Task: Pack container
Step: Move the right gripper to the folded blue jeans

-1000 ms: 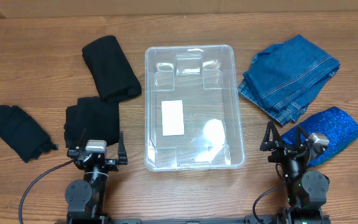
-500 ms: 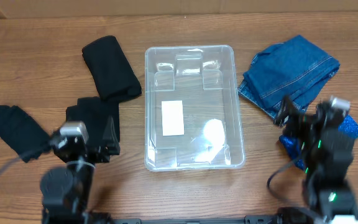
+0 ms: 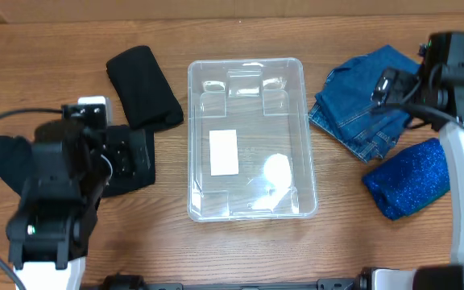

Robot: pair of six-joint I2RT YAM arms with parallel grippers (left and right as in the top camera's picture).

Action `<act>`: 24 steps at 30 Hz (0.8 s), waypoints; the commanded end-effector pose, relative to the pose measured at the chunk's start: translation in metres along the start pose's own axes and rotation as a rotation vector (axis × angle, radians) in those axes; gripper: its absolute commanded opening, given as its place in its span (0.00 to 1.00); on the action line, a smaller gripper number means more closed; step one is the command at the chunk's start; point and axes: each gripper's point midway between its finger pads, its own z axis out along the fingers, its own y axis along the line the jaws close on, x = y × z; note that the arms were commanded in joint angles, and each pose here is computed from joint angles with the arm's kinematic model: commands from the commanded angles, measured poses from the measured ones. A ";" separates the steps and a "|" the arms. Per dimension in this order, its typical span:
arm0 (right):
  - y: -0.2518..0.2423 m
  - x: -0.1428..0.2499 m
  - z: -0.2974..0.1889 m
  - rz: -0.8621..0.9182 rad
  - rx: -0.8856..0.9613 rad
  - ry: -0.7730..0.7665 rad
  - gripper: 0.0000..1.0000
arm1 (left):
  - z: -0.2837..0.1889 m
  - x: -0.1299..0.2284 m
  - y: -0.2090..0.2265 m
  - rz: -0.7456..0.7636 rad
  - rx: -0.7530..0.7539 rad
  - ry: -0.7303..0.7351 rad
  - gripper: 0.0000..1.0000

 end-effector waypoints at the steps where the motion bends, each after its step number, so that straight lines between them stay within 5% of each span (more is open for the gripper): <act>1: -0.003 -0.015 -0.006 0.001 0.002 -0.035 1.00 | -0.002 -0.011 -0.006 0.031 0.024 0.002 1.00; 6: -0.034 -0.035 -0.001 0.096 0.001 -0.085 1.00 | 0.000 -0.009 -0.006 0.031 0.023 0.013 1.00; 12: -0.068 -0.067 0.025 0.201 -0.238 -0.125 1.00 | 0.000 -0.009 -0.006 0.031 0.023 0.013 1.00; 24: -0.091 -0.006 0.149 0.197 -0.311 0.204 1.00 | 0.000 -0.008 -0.006 0.031 0.022 0.020 1.00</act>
